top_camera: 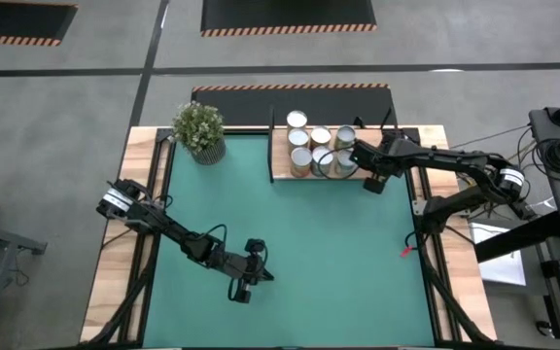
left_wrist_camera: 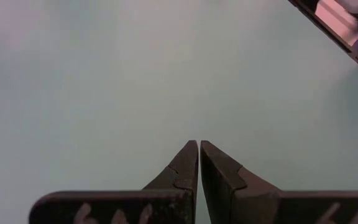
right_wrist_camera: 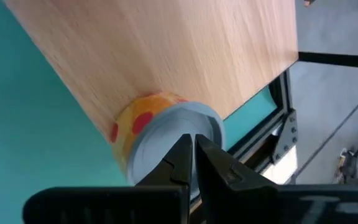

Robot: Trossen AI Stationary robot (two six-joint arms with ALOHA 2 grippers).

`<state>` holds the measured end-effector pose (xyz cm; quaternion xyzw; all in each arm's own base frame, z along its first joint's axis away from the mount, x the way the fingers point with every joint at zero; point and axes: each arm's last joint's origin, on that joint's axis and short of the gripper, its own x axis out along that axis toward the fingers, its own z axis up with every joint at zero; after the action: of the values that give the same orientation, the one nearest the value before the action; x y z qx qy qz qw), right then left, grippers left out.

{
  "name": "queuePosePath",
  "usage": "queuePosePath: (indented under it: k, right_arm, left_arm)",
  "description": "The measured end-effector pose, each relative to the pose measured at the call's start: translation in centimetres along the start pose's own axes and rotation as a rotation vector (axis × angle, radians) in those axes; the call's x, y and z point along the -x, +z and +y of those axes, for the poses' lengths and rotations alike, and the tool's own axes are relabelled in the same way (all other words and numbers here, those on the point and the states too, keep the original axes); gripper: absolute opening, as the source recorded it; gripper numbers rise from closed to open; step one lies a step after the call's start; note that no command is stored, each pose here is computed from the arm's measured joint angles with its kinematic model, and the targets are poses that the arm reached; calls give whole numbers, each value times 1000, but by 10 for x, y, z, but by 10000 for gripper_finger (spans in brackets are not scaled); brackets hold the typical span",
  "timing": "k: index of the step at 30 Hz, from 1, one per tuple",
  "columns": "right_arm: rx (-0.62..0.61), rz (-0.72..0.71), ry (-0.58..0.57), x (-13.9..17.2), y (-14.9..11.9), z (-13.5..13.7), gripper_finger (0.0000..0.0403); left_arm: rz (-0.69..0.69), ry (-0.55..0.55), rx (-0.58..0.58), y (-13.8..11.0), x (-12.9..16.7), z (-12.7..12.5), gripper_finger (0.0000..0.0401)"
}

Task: Pick and place cans onto a shelf
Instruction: Put the orange can on the shelf

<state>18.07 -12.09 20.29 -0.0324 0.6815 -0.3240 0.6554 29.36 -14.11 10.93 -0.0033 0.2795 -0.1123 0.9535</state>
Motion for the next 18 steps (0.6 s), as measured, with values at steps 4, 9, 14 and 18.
queuePosePath:
  k: [4,9,14,18]
  right_arm:
    - [-14,-28,8,0,3,0,9]
    - [-33,-44,11,0,4,0,9]
    - [-50,-48,14,0,5,0,9]
    - [-55,-51,16,1,5,-1,9]
  left_arm:
    - [0,0,0,0,0,0,0]
    - [0,0,0,0,0,0,0]
    - [0,0,0,0,0,0,0]
    - [0,0,0,0,0,0,0]
